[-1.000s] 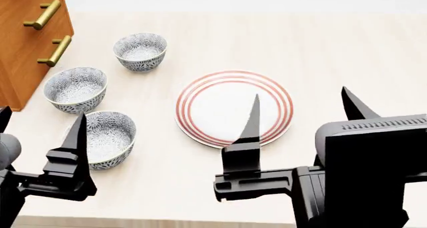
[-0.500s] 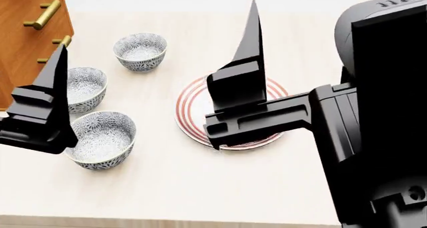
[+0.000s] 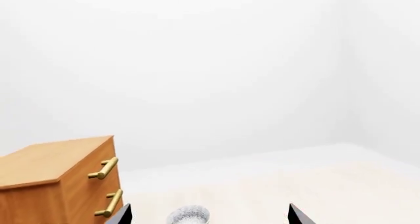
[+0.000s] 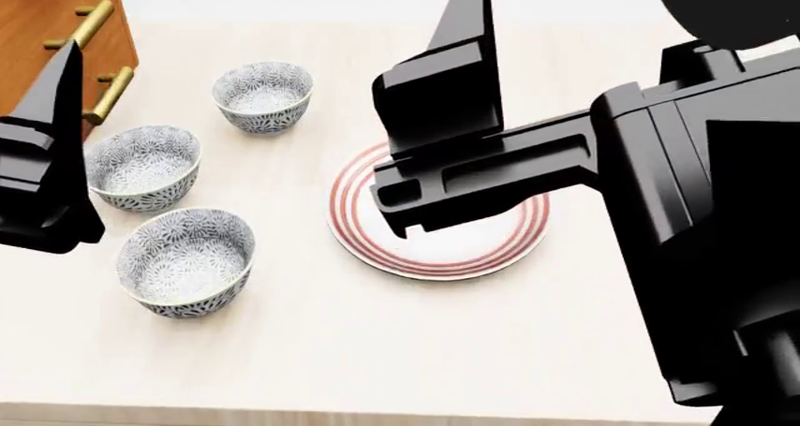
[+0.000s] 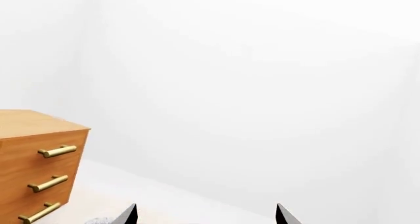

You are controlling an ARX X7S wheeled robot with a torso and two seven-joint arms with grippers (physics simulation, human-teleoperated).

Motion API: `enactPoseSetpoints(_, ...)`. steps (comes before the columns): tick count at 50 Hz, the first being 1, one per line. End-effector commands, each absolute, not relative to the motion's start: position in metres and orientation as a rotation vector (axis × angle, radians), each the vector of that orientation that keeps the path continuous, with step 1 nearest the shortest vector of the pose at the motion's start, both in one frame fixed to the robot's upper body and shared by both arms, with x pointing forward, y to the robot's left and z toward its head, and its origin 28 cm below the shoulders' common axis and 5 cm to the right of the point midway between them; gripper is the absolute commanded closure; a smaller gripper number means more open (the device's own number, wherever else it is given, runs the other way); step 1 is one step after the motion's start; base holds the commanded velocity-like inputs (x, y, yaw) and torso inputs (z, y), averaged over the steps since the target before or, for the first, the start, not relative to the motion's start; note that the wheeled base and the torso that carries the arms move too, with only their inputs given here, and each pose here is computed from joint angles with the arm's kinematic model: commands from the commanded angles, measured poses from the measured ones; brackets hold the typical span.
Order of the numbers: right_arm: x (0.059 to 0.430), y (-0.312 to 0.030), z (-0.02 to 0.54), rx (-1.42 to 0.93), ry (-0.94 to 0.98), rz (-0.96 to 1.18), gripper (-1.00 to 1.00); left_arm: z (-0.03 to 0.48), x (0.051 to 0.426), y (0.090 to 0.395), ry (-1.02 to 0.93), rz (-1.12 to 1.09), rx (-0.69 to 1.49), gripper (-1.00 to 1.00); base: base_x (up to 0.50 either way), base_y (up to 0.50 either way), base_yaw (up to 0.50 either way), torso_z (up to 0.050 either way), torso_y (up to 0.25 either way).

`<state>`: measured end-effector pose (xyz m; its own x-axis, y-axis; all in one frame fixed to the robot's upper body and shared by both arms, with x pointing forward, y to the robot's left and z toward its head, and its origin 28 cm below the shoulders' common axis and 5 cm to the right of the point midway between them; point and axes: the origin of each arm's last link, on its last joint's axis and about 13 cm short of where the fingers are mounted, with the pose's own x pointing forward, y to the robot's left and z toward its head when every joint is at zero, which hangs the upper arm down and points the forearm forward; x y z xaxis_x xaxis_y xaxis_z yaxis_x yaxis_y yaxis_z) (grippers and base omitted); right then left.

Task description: Put the bowl at the front on the plate.

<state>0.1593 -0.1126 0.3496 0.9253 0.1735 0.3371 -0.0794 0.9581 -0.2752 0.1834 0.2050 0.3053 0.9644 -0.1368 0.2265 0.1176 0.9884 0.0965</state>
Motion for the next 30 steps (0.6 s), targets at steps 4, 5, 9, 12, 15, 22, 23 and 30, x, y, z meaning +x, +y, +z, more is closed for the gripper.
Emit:
enactPoseSetpoints(4,0.1585,-0.1114,0.3497,-0.280,-0.363,0.142,-1.00,0.3006,0.1848,0.2070,-0.223,-0.115,0.097,-1.00,0.00,0.00,0.00,0.000,0.000)
enactPoseSetpoints(5,0.1586,-0.1113,0.3494,-0.281,-0.362,0.142,-1.00,0.3004,0.1846,0.2069,-0.222,-0.117,0.096,-1.00,0.00,0.00,0.00,0.000,0.000)
enactPoseSetpoints(9,0.1588,-0.1115,0.3491,-0.281,-0.359,0.140,-1.00,0.2997,0.1848,0.2071,-0.223,-0.116,0.097,-1.00,0.00,0.00,0.00,0.000,0.000)
enactPoseSetpoints(12,0.1584,-0.1122,0.3496,-0.271,-0.361,0.140,-1.00,0.2999,0.1852,0.2073,-0.222,-0.114,0.097,-1.00,0.03,0.00,0.00,0.000,0.000)
enactPoseSetpoints(15,0.1589,-0.1123,0.3487,-0.273,-0.361,0.143,-1.00,0.2990,0.1851,0.2069,-0.221,-0.115,0.099,-1.00,0.33,0.00,0.00,0.000,0.000)
enactPoseSetpoints(22,0.1588,-0.1123,0.3484,-0.273,-0.361,0.144,-1.00,0.2982,0.1851,0.2069,-0.220,-0.116,0.101,-1.00,0.41,-0.01,0.00,0.000,0.000)
enactPoseSetpoints(23,0.1587,-0.1124,0.3479,-0.274,-0.360,0.144,-1.00,0.2977,0.1849,0.2069,-0.220,-0.117,0.102,-1.00,0.43,-0.01,0.00,0.000,0.000)
enactPoseSetpoints(30,0.1582,-0.1118,0.3477,-0.277,-0.365,0.144,-1.00,0.2974,0.1852,0.2070,-0.217,-0.117,0.100,-1.00,0.43,-0.01,0.00,0.000,0.000)
